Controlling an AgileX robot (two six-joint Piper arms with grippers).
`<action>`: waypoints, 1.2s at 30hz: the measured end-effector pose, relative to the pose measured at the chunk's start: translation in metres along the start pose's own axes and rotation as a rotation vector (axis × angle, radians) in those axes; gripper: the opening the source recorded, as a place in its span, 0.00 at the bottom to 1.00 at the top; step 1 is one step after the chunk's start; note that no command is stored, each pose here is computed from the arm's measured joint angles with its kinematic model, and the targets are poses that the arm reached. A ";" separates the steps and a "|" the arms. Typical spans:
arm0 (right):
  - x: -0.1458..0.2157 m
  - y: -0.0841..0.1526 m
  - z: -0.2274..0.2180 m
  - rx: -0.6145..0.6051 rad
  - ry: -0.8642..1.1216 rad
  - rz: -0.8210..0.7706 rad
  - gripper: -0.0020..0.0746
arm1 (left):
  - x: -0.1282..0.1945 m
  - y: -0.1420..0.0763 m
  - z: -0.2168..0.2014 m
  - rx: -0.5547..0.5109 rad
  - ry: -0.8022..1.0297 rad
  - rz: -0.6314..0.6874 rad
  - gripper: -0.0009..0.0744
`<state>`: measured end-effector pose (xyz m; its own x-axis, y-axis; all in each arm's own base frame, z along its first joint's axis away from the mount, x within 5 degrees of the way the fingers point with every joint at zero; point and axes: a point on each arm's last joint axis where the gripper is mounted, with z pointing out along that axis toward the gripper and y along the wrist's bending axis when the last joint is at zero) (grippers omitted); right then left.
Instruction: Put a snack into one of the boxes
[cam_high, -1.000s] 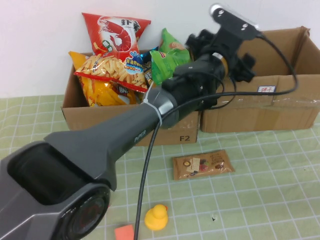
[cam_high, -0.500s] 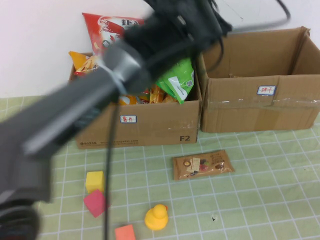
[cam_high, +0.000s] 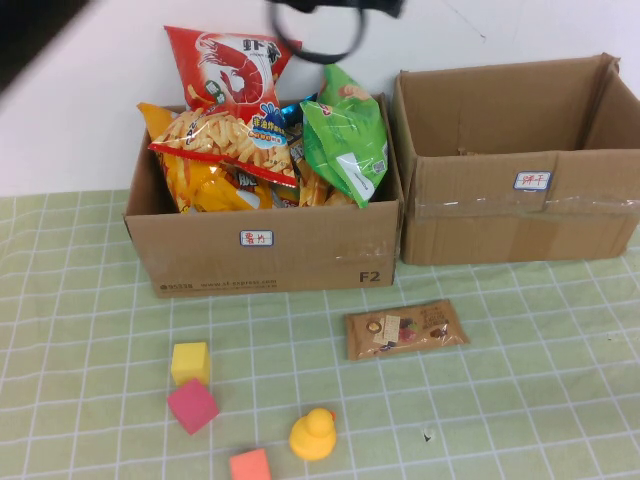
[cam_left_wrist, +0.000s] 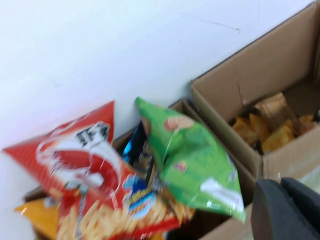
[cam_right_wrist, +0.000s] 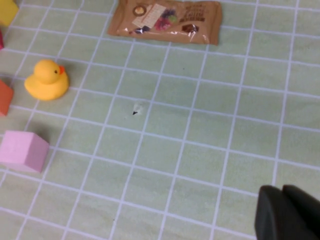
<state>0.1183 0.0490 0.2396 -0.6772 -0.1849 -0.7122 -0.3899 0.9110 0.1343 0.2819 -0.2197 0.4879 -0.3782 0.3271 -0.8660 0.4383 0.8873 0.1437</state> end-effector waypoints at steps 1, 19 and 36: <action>0.000 0.000 0.000 -0.002 -0.001 0.001 0.02 | 0.003 0.003 -0.009 0.000 0.001 0.007 0.01; -0.009 0.014 0.032 -0.217 0.101 -0.291 0.02 | 0.239 0.046 -0.085 -0.171 0.066 -0.068 0.01; -0.103 0.001 0.132 -0.315 0.242 -0.446 0.20 | 0.314 0.064 -0.099 -0.345 0.183 -0.156 0.01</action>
<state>0.2699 0.1177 0.2227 -0.5142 -0.6371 -0.5742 -0.8105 0.5800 0.0823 0.1108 -0.0287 0.2727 -0.5711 0.2050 -0.7949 0.0775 0.9774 0.1965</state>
